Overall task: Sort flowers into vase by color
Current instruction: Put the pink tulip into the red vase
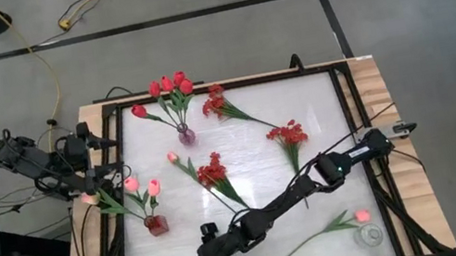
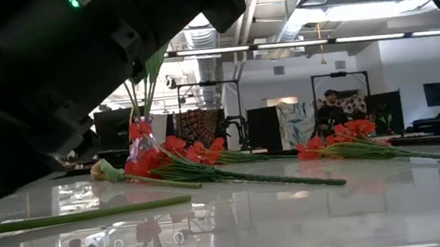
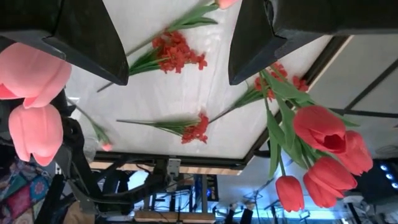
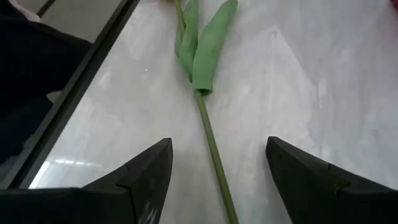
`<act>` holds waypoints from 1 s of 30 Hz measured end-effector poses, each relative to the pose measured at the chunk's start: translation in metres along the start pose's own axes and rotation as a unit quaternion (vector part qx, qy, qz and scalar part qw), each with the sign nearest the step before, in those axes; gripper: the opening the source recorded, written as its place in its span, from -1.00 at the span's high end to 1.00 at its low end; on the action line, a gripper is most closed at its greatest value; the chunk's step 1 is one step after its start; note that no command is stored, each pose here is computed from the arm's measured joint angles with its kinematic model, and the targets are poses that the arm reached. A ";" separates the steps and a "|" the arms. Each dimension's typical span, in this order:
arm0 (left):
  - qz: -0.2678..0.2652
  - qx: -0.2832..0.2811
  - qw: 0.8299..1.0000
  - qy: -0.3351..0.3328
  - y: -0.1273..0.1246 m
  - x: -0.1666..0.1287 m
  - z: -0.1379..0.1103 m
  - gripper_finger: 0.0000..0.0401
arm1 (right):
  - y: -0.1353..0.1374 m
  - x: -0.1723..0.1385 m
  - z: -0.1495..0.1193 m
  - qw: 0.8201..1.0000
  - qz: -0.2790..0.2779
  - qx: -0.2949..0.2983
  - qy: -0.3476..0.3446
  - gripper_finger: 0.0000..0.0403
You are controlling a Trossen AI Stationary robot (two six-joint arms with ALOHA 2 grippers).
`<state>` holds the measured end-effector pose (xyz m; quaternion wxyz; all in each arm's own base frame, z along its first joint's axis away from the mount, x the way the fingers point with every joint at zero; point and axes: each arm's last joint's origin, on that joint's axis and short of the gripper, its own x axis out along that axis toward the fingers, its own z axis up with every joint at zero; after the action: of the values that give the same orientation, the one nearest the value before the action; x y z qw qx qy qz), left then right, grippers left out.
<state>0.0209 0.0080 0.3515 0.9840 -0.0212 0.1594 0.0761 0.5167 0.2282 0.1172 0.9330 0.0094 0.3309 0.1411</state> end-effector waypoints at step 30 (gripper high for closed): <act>-0.023 -0.021 0.999 0.020 -0.001 0.000 -0.003 -0.32 | 0.005 -0.016 0.008 0.992 0.028 0.120 0.035 0.93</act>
<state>0.0200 0.0069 0.3488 0.9816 -0.0466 0.1765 0.0559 0.5086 0.2298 0.1336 0.9087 0.1261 0.3772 0.1269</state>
